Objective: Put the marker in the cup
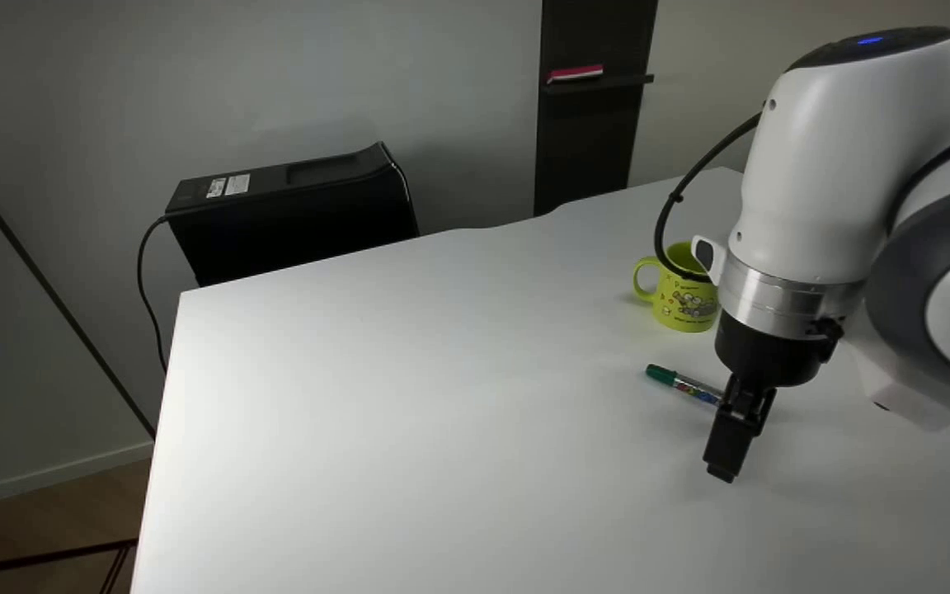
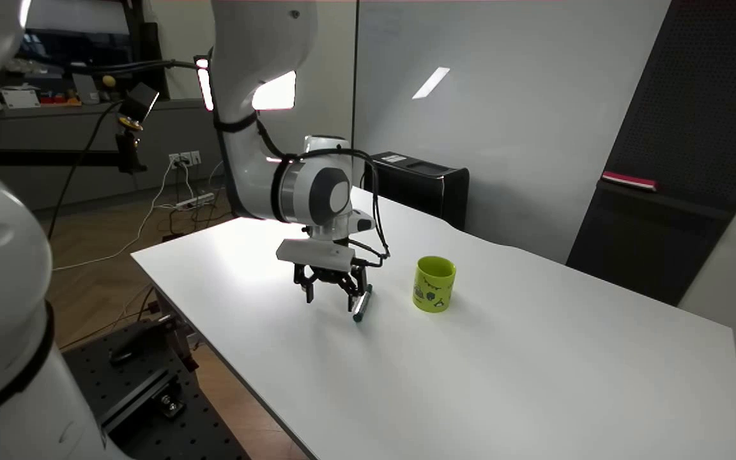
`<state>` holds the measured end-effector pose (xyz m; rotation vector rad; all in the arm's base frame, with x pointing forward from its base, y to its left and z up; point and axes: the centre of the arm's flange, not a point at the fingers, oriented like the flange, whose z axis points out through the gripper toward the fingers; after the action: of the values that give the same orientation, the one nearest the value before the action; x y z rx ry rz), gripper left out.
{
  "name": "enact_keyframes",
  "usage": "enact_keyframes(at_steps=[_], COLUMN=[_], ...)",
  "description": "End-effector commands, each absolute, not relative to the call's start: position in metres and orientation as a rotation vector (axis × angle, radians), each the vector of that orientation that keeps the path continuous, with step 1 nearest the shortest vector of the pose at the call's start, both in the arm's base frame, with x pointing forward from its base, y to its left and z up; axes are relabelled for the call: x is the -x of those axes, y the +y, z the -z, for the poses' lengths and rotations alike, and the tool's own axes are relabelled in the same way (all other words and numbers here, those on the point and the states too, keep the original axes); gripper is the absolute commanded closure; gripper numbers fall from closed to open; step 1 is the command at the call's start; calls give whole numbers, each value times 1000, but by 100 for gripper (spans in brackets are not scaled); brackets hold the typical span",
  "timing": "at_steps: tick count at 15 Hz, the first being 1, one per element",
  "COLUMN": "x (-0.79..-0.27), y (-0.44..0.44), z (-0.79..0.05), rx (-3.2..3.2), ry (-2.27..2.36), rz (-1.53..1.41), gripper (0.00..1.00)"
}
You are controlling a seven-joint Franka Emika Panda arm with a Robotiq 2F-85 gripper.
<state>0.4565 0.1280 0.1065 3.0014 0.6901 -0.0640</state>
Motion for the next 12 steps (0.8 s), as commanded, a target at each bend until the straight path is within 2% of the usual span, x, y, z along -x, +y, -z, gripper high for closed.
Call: enact_keyframes(at_steps=[1,10,11,12], x=[-490,-524,-524,-523], y=[127,92,89,87], z=[-96,-89,-86,-84], rx=[-2991,-2962,-2962,-2959], ry=[632,542,536,534], rz=[64,58,62,66], gripper=[0,0,25,25])
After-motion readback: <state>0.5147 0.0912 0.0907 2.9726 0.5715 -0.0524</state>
